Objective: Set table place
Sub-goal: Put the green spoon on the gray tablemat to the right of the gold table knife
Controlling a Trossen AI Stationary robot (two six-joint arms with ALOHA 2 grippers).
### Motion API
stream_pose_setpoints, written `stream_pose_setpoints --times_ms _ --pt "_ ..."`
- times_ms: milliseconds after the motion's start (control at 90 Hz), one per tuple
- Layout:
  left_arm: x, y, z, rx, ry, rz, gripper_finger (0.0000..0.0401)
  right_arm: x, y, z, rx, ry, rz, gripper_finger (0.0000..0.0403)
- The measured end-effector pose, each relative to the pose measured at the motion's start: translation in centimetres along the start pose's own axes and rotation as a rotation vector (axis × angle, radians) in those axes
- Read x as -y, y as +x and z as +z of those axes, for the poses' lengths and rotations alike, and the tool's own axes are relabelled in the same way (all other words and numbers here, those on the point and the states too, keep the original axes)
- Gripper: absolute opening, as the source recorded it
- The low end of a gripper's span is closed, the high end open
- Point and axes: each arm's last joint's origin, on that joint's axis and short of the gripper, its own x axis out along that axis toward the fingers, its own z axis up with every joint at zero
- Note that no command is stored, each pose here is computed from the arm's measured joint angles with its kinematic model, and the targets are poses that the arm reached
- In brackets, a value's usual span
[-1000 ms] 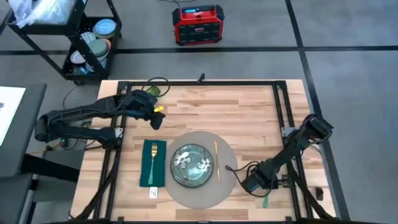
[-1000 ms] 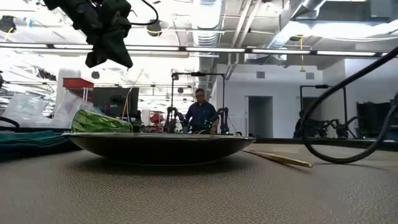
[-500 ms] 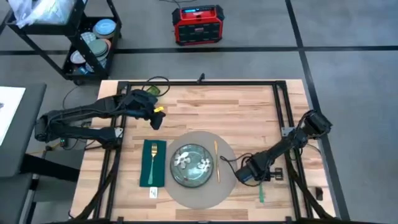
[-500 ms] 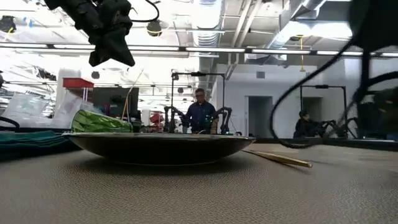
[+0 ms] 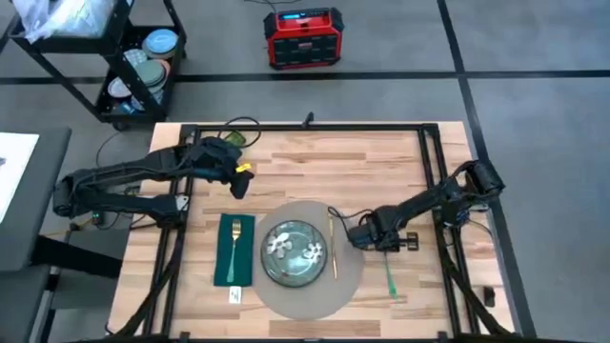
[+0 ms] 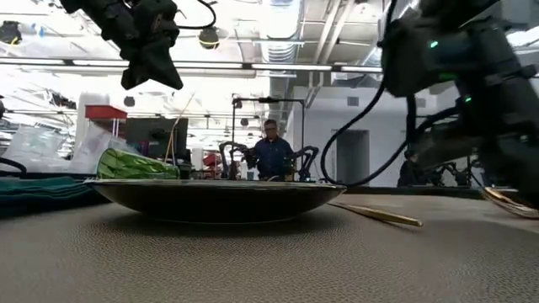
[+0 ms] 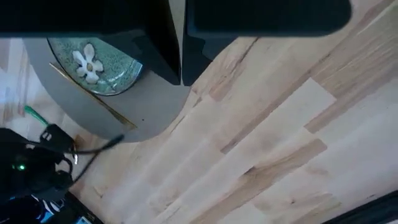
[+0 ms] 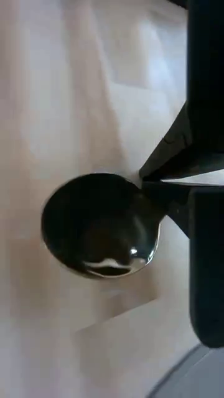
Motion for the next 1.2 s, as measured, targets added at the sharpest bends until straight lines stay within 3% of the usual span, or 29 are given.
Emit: stream_pose_setpoints --times_ms 89,178,300,444,622,911,1078,1200 --pt "0.0 0.0 0.0 0.0 0.006 0.001 0.0 0.3 -0.9 0.8 0.092 0.018 0.014 0.0" --pt "0.0 0.0 0.0 0.0 0.007 0.0 0.0 1.6 -2.7 1.5 0.284 0.083 -0.001 0.0001" --pt "0.0 0.0 0.0 -0.002 0.01 0.002 0.0 3.0 -6.6 1.0 0.34 0.075 0.155 0.0001" --pt "0.1 0.0 -0.1 -0.008 0.033 -0.001 0.0 4.0 -8.1 0.4 0.396 0.038 0.295 0.0004" --pt "0.2 0.0 -0.2 -0.019 0.054 -0.024 0.0 3.4 -8.2 0.3 0.385 -0.158 0.298 0.0064" --pt "0.6 0.0 -0.4 -0.039 0.026 -0.06 0.0 0.7 -5.5 1.8 0.331 -0.176 0.148 0.0204" --pt "0.8 0.0 -0.5 -0.05 -0.006 -0.067 0.0 -1.4 -3.6 1.4 0.279 -0.216 0.164 0.021" --pt "1.0 0.0 -0.6 -0.055 -0.03 -0.073 0.0 -1.5 -2.5 0.8 0.268 -0.24 0.093 0.0191"
